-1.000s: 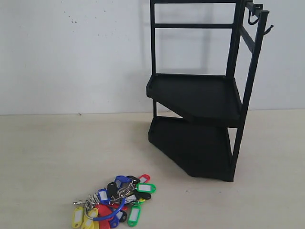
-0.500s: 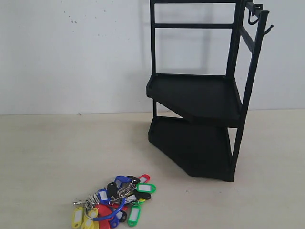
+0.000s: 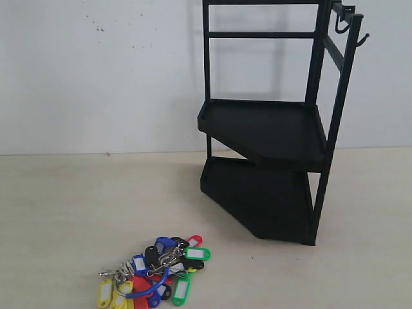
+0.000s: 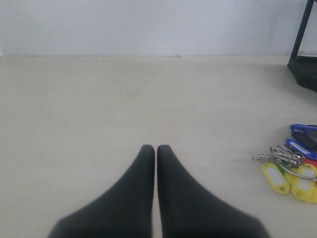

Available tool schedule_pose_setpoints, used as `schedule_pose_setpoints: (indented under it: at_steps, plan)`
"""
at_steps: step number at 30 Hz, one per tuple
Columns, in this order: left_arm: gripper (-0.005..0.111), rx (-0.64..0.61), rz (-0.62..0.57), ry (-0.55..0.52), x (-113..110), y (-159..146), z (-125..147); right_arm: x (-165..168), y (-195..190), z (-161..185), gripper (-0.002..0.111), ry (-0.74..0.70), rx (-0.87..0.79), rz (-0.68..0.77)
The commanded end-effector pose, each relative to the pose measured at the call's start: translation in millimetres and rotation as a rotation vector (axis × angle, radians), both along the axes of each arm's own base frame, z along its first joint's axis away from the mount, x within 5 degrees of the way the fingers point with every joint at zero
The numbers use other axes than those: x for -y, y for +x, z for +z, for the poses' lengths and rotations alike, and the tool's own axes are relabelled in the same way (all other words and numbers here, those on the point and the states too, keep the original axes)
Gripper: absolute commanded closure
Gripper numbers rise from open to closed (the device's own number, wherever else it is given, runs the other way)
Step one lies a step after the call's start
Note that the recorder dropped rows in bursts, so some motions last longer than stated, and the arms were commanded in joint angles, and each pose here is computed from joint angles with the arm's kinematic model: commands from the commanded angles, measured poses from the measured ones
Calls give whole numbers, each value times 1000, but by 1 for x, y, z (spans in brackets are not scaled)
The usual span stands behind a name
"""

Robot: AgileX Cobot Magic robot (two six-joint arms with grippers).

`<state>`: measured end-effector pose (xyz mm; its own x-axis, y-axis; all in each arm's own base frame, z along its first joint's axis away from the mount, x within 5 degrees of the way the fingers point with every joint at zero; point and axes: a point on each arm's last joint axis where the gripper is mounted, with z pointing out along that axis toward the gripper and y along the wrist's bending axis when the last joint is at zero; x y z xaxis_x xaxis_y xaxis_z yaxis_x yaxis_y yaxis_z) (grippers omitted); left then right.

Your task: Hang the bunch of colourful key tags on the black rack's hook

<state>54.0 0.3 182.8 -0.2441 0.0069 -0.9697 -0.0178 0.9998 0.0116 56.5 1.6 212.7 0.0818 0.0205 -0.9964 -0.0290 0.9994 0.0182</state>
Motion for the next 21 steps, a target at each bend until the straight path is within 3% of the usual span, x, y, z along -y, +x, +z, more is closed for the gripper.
schedule_pose_setpoints:
  at_steps: [1, 6, 11, 21]
  plan:
    - [102, 19, 6, -18, 0, 0, 2, 0, 0, -3, 107, 78, -41, 0]
    - [102, 19, 6, -18, 0, 0, 2, 0, 4, 4, 107, 189, -143, 0]
    - [102, 19, 6, -18, 0, 0, 2, -1, 26, 10, 107, 122, -327, -12]
    - [102, 19, 6, -18, 0, 0, 2, 0, 36, 44, 107, 140, 27, 0]
